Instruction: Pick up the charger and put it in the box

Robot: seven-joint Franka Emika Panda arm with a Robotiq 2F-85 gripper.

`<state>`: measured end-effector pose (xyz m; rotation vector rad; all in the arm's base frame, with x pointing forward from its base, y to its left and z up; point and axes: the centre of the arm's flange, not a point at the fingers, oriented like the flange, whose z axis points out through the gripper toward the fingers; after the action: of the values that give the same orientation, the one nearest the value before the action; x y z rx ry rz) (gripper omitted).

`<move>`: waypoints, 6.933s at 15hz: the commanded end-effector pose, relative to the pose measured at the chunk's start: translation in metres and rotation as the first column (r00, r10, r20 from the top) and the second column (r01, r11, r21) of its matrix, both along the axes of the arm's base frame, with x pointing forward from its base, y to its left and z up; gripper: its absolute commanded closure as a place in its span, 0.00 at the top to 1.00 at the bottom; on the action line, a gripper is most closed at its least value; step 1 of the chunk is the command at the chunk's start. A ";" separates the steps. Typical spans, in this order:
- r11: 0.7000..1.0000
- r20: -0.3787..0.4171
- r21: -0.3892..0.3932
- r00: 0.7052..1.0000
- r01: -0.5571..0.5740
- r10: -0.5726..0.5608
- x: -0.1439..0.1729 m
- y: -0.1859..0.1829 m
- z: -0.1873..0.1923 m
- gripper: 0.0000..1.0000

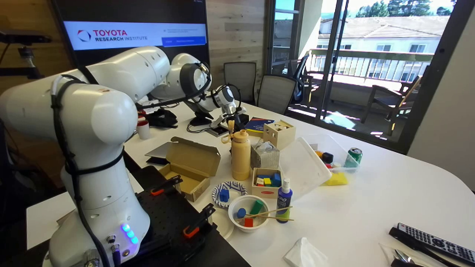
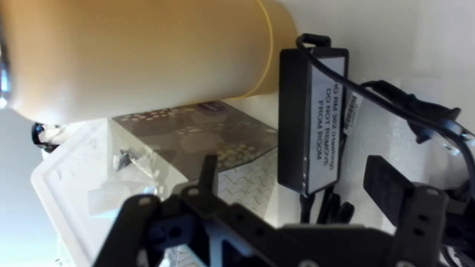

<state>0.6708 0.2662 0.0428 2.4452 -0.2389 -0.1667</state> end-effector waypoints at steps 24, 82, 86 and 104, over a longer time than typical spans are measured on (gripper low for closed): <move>0.990 -0.096 -0.142 0.995 -0.024 0.011 -0.004 -0.004 -0.051 1.00; 0.975 -0.014 0.214 0.998 -0.056 0.060 -0.022 0.046 0.076 0.13; 0.969 -0.028 0.229 0.994 -0.094 0.103 -0.038 0.075 0.141 0.13; 0.923 -0.389 0.153 0.880 0.354 -0.273 -0.213 0.107 0.351 0.13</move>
<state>0.5200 0.4083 0.3729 2.5721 -0.3626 -0.7185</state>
